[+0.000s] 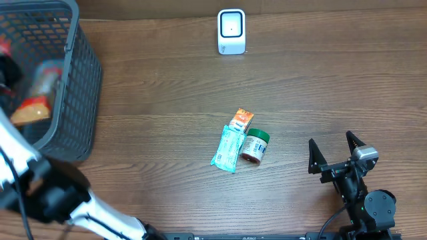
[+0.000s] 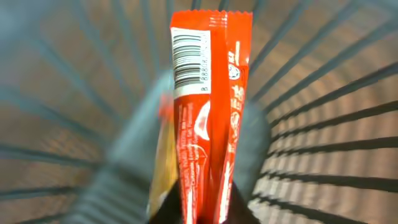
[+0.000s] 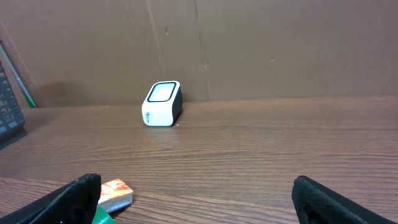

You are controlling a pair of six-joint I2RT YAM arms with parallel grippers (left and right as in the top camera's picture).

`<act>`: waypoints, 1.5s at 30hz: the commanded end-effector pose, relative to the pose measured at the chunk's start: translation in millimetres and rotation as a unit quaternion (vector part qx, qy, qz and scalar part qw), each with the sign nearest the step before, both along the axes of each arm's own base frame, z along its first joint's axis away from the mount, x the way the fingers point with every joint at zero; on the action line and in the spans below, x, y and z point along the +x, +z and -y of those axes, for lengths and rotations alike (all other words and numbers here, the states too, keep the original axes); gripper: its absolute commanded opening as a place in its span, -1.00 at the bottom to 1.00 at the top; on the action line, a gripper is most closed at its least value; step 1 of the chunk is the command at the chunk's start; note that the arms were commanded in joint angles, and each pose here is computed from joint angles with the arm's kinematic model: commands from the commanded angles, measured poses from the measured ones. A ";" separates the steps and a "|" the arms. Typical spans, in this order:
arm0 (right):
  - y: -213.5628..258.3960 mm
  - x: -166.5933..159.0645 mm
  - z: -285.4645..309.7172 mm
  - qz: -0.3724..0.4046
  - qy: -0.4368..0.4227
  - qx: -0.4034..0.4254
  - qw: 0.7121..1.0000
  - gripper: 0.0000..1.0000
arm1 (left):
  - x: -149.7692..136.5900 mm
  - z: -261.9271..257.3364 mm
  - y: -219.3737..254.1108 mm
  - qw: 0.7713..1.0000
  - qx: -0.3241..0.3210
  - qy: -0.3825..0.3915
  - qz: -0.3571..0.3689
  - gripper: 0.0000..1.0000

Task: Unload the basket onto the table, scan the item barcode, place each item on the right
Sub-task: 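Grasp the red snack bar in the basket with the left gripper, then carry the red snack bar to table centre and release it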

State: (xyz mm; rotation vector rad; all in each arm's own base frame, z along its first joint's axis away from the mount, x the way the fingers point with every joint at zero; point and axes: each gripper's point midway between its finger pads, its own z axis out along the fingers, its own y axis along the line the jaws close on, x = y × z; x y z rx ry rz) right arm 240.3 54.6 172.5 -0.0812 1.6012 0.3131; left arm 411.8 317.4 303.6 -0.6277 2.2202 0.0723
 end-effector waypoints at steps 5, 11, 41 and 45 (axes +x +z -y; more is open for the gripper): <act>-2.6 0.3 0.3 0.000 0.000 0.001 1.000 1.00 | -34.4 72.8 125.5 0.993 0.044 -0.019 0.111 -0.92; -2.6 0.3 0.3 0.000 0.000 0.001 1.000 1.00 | -55.5 85.2 140.3 0.992 0.042 0.009 0.115 -0.92; -2.4 0.3 0.3 0.000 0.000 0.001 1.000 1.00 | -59.7 246.5 44.3 0.985 -0.085 -0.112 -0.104 -0.91; -2.4 0.3 0.3 0.000 0.000 0.001 1.000 1.00 | -56.3 290.4 13.5 0.971 -0.079 -0.160 -0.157 -0.88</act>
